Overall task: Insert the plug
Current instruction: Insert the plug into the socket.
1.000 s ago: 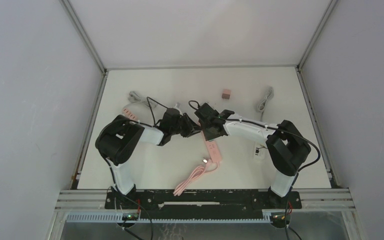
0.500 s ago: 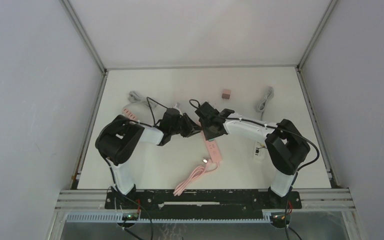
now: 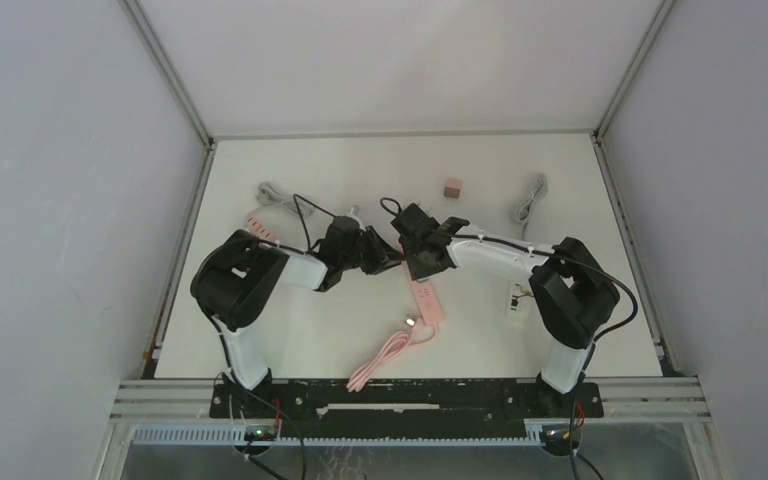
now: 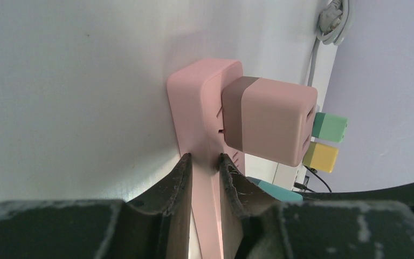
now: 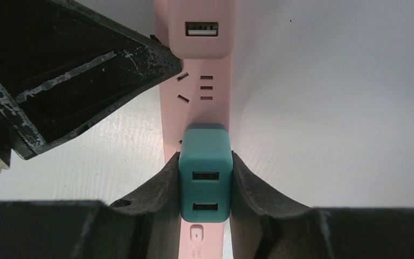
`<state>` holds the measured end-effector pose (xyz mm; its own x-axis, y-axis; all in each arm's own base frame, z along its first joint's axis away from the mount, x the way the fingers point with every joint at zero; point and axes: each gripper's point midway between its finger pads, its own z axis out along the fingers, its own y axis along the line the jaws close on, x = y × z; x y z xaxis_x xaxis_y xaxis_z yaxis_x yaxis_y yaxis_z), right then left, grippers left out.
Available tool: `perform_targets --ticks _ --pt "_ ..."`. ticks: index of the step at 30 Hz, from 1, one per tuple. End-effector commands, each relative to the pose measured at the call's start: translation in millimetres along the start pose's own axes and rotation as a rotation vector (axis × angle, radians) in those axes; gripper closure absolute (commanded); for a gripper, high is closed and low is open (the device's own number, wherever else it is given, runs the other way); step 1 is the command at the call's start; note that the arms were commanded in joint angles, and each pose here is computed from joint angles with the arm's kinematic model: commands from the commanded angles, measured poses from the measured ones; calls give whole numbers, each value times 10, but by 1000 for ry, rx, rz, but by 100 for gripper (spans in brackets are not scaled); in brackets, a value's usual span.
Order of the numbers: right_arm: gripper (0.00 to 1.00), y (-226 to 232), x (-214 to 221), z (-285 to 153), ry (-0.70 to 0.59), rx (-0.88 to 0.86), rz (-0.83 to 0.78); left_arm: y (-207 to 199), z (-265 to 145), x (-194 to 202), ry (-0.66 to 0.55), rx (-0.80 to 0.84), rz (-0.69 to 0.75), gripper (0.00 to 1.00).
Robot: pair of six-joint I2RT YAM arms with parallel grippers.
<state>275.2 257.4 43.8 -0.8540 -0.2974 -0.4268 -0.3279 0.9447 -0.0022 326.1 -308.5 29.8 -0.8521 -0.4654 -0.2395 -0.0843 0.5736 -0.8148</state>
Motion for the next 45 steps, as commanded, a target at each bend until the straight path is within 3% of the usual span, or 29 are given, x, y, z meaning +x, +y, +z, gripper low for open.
perform_targets --ticks 1,9,19,27,30,34,40,45 --pt "100 -73 713 317 255 4 37 453 13 252 48 -149 -9 74" --pt "100 133 688 304 218 29 -92 460 8 247 44 -152 -13 74" --pt "100 -67 783 401 295 17 25 451 2 242 41 -150 -10 75" --pt "99 86 544 292 203 -6 -11 422 -15 220 30 -145 2 73" --pt "91 149 398 217 159 -22 -12 413 -18 222 29 -145 6 72" --pt "66 135 284 127 118 -15 -9 410 -24 220 26 -146 8 71" --pt "36 145 -88 -207 -26 -34 21 427 -35 195 12 -156 16 69" --pt "18 160 -186 -426 -98 -47 32 425 -40 183 5 -157 19 67"
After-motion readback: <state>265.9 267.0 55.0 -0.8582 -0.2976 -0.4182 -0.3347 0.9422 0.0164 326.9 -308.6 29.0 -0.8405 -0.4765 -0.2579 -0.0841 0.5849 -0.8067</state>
